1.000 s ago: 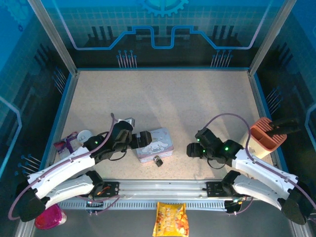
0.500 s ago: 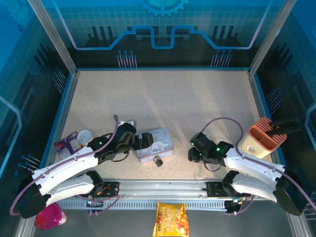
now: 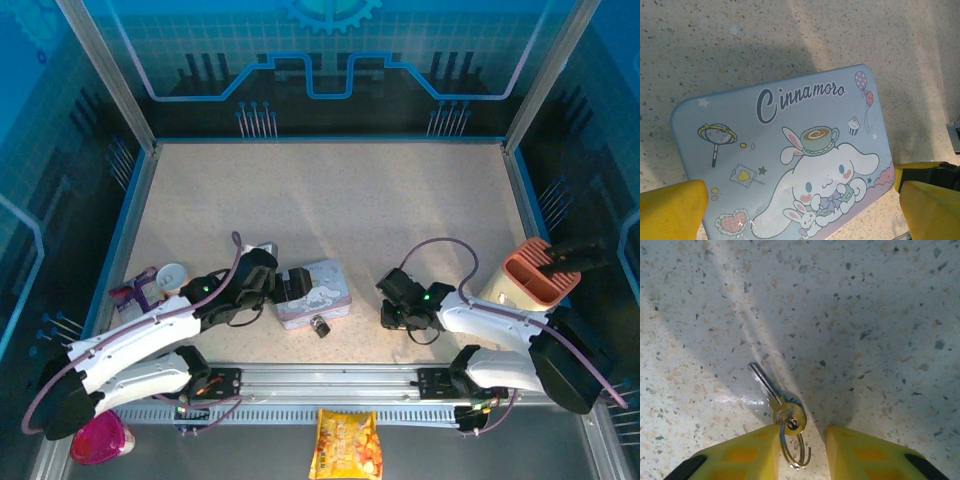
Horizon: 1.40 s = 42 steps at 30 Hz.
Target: Unlock the padlock with the key
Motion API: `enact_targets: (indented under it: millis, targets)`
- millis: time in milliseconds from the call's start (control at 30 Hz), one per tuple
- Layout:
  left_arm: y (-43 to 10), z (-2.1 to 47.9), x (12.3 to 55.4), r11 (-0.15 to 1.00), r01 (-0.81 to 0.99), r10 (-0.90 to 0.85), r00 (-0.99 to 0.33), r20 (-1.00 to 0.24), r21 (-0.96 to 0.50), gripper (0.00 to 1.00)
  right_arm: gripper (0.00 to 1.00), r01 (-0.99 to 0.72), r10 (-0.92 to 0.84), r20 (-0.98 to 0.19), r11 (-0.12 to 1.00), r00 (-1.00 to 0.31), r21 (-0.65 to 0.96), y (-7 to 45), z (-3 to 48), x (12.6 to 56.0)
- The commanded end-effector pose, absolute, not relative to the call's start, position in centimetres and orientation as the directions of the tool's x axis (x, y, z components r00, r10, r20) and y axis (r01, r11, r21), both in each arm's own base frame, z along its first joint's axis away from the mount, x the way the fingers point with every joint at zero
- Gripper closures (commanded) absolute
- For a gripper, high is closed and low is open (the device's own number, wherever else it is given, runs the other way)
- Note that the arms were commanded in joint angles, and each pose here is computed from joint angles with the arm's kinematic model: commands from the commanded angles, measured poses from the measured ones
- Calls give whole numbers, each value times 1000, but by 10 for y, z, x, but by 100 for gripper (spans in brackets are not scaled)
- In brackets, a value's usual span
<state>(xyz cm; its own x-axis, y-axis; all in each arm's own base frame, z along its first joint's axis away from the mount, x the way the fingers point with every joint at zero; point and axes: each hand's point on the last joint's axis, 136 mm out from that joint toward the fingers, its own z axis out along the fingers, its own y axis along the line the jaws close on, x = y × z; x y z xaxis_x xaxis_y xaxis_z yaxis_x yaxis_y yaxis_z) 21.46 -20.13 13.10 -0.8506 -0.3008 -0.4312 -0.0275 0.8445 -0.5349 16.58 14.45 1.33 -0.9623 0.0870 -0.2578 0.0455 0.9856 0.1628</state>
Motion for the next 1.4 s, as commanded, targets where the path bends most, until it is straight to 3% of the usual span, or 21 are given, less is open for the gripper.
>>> enact_targets:
  millis: [0,600,767,1133,1367]
  targets:
    - [-208,144,221,835,-18,-313,-838,-447,-550,1,71,30,75,-292,987,-953,157,149,14,174]
    - [-216,144,226,833,-15,-308,-842,-443,-553,1,89,7,47,-301,991,-952,134,151,10,179]
    - [-219,148,226,833,-8,-296,-851,-434,-553,1,93,-13,40,-352,989,-935,148,150,20,181]
    - [-246,167,241,781,38,-312,-841,-443,-623,1,96,-44,113,-494,955,-862,295,163,53,196]
    - [-280,181,244,763,137,-253,-836,-488,-631,1,100,-107,236,-584,865,-776,491,186,109,209]
